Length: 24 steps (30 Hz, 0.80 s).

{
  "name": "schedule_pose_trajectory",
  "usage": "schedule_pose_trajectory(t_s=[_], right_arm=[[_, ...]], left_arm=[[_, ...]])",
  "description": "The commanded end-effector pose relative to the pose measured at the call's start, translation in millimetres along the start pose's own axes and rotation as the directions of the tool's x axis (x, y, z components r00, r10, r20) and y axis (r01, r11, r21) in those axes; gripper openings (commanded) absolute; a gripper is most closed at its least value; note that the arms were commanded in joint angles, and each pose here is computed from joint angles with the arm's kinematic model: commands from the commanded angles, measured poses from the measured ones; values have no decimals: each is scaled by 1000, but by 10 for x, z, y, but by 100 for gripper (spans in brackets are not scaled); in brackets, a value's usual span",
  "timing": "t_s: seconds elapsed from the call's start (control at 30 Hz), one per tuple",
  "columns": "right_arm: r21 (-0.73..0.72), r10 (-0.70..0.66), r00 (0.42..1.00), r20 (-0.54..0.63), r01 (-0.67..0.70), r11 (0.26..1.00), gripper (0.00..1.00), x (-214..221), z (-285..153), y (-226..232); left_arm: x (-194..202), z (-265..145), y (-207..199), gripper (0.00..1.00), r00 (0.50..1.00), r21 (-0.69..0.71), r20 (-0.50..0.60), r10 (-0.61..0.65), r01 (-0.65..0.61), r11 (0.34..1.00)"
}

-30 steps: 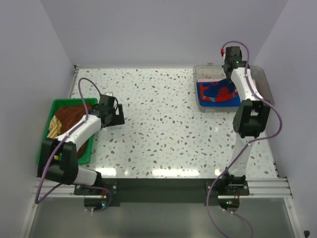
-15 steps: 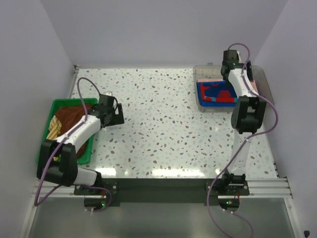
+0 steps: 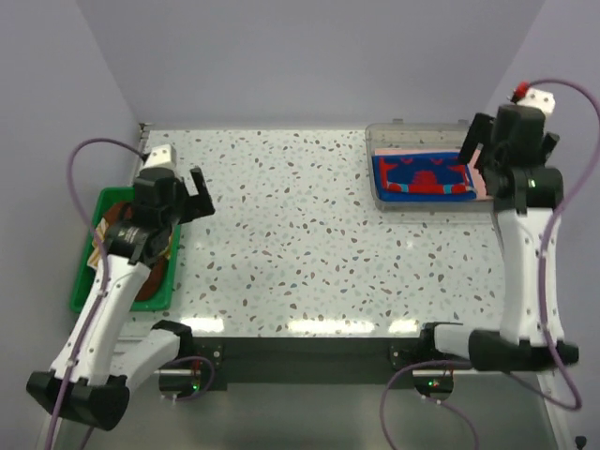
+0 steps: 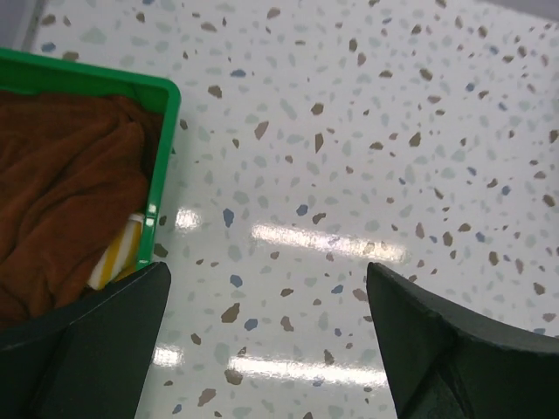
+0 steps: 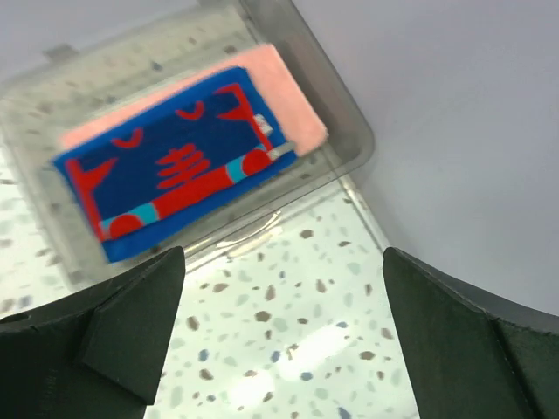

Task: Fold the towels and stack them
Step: Neatly place the folded towel into the bin

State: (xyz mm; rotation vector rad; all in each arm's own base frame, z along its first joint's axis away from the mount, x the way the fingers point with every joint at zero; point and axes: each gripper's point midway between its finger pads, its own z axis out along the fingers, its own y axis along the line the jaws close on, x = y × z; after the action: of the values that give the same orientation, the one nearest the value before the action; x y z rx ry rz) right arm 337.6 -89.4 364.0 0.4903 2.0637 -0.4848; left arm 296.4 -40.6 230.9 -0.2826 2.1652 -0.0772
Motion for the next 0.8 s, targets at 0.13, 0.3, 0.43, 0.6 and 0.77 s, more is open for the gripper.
schedule_pose_trajectory(t_s=[0.13, 0.3, 0.43, 0.6, 0.77], right_arm=[[-280, 205, 974, 95, -171, 945, 99, 695, -1126, -208], [-350, 175, 976, 131, -120, 929, 99, 1161, -1335, -292], [-408, 223, 950, 220, -118, 905, 99, 1398, -1511, -465], [-474, 277, 896, 347, -87, 876, 99, 1299, -1724, -558], [-484, 279, 888, 365, -75, 872, 99, 1302, -1735, -552]], left_arm=[[-348, -1236, 225, 100, 971, 67, 215, -104, 91, 994], [-163, -1705, 492, 100, 918, 99, 354, -177, 151, 984], [-9, -1897, 612, 100, 876, 141, 434, -210, 164, 976], [117, -1897, 643, 100, 834, 197, 480, -271, 199, 960], [167, -1824, 630, 100, 831, 207, 485, -274, 195, 959]])
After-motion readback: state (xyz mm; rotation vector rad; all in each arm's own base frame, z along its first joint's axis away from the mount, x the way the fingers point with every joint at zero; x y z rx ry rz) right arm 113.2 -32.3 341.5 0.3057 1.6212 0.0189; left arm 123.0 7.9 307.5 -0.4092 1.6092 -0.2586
